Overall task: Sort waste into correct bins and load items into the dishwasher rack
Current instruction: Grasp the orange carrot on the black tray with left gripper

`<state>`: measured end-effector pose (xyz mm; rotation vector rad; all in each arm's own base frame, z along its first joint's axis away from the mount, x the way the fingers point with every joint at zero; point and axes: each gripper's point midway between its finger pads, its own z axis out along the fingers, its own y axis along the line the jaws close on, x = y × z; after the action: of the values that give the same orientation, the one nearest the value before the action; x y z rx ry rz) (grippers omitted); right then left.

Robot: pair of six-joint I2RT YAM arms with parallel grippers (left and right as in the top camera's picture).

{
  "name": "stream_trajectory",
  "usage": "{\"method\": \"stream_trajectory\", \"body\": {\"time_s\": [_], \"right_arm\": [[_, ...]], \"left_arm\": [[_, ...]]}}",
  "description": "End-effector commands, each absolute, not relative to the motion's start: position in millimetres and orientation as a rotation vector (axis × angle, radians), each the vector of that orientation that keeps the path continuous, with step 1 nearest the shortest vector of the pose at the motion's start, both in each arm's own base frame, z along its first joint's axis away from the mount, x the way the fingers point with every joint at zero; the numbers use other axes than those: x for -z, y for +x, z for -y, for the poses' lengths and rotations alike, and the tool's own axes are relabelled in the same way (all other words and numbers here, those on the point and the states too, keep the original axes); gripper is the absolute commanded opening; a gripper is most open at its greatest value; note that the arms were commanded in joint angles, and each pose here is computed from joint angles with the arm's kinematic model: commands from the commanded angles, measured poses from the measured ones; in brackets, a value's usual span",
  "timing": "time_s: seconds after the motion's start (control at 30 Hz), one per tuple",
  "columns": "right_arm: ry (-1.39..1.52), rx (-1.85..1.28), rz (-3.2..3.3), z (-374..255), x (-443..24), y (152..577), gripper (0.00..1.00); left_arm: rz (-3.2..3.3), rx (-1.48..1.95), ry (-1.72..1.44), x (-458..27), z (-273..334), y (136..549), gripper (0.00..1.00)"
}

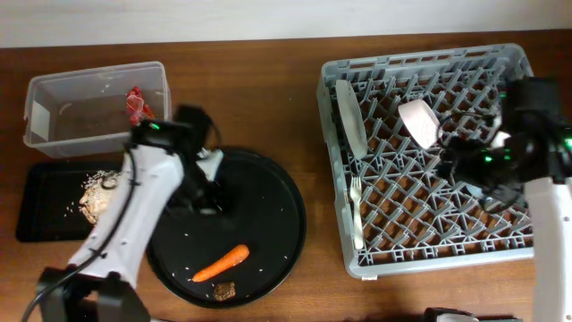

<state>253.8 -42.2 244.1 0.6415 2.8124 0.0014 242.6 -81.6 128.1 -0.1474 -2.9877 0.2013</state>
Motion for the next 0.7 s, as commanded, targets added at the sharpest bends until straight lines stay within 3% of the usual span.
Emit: {"method": "stream_trajectory", "body": {"time_s": [0.0, 0.27, 0.67], "right_arm": [[0.696, -0.04, -2.813, 53.6, -240.0, 248.9, 0.99], [0.698, -0.037, -2.821, 54.2, -235.6, 248.9, 0.99], [0.698, -0.037, -2.824, 54.0, -235.4, 248.2, 0.99]], "left_arm": [[2.814, -0.102, -0.125, -89.2, 91.8, 185.6, 0.99], [2.772, -0.04, -0.152, -33.3, 99.2, 147.3, 0.99], [2.905, 0.006, 0.01, -2.4, 95.4, 164.8, 0.95]]}}
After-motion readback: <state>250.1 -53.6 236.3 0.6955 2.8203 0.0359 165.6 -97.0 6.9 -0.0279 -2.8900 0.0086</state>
